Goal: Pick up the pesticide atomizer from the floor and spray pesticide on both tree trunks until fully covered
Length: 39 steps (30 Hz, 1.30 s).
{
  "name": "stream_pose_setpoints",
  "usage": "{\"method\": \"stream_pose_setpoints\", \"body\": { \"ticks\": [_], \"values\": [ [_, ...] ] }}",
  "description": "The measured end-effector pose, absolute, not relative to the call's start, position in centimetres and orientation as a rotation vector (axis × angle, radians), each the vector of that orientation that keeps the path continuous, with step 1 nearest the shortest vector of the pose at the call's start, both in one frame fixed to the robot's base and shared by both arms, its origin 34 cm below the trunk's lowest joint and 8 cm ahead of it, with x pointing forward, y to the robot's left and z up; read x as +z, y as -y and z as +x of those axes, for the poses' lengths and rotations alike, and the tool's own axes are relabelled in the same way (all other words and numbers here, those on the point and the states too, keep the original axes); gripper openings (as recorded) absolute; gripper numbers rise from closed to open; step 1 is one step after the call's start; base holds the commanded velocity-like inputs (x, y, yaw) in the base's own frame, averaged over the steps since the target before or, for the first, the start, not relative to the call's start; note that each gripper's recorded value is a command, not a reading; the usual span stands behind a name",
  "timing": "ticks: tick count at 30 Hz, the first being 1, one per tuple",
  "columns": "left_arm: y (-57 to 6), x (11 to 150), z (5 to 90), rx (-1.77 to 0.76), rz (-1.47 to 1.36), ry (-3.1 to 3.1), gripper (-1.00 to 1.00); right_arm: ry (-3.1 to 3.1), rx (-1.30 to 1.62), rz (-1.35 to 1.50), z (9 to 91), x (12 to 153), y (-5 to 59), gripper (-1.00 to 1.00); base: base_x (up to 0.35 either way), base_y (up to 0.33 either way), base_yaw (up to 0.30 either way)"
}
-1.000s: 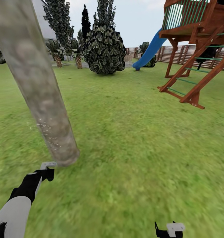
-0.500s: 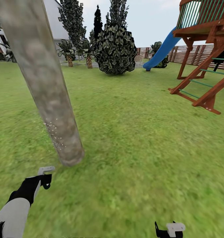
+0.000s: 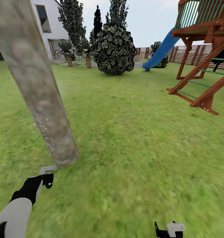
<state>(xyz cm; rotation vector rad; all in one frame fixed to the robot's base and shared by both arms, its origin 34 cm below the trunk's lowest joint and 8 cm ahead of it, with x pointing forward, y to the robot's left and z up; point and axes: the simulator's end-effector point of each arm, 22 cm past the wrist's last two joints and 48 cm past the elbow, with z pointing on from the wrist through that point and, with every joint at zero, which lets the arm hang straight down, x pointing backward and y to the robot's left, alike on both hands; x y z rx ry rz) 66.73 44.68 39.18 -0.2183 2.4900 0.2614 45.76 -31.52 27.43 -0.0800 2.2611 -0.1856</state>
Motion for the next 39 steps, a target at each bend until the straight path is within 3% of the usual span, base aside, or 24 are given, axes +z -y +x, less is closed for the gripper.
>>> {"method": "stream_pose_setpoints", "body": {
  "ticks": [10, 26, 39],
  "values": [
    [-44.66, 39.21, 66.79, 0.266, -0.219, -2.485, -1.0, -2.261, -0.185, -0.079, 45.76, 27.42, 31.46, 1.0, 0.162, -0.252, 0.246],
    [-44.58, 39.25, 66.87, 0.267, -0.219, -2.481, -1.0, -2.261, -0.185, -0.08, 45.76, 27.42, 31.46, 1.0, 0.109, -0.254, 0.013],
    [-44.9, 39.31, 66.81, 0.275, -0.221, -2.482, -1.0, -2.261, -0.184, -0.08, 45.76, 27.42, 31.46, 1.0, 0.029, -0.268, 0.264]
  ]
}}
